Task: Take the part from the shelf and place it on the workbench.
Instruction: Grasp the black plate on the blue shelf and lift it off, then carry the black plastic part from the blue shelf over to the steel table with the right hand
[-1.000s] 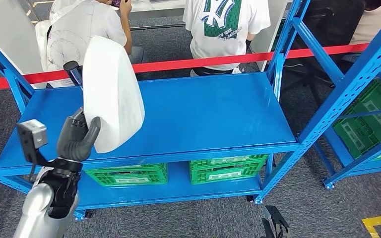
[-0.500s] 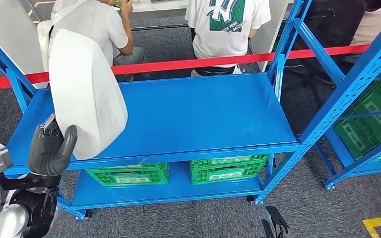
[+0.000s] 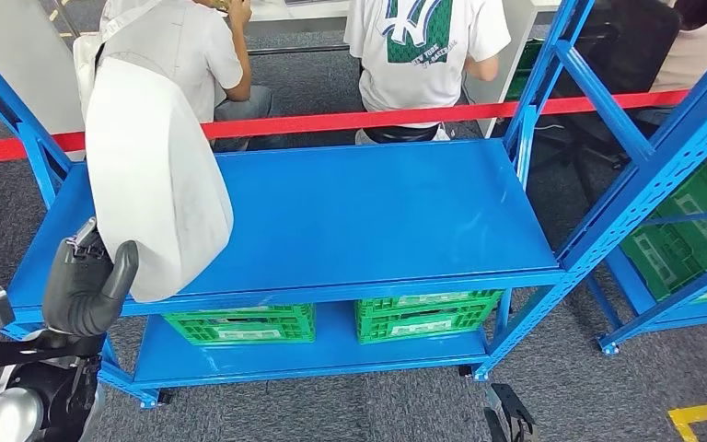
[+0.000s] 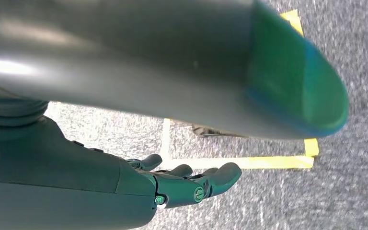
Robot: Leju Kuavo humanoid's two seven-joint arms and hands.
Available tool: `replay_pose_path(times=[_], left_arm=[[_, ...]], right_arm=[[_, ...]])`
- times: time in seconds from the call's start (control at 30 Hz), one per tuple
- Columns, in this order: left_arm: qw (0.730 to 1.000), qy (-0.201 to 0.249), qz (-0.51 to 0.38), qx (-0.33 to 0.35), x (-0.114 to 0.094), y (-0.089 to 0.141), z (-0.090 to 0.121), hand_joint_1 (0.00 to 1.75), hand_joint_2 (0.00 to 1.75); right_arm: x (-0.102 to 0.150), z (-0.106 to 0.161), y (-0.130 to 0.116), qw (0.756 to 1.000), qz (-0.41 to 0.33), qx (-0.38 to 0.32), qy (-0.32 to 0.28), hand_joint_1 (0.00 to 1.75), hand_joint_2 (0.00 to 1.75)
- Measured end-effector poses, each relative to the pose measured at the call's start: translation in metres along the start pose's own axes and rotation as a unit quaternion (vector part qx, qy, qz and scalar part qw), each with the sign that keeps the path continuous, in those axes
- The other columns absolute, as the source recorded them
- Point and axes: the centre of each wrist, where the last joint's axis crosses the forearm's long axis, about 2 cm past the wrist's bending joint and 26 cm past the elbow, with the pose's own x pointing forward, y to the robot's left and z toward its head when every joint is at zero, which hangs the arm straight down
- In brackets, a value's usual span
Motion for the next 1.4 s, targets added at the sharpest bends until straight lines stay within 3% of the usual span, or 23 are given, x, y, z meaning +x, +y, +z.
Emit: replay_pose_path(times=[1.4], left_arm=[[0.999,0.010,0.009,-0.032,-0.001,-0.002,0.014,1.75,1.75]], right_arm=[[0.004,0.000,0.004,1.000,-0.011,-0.004,0.005,0.00,0.00]])
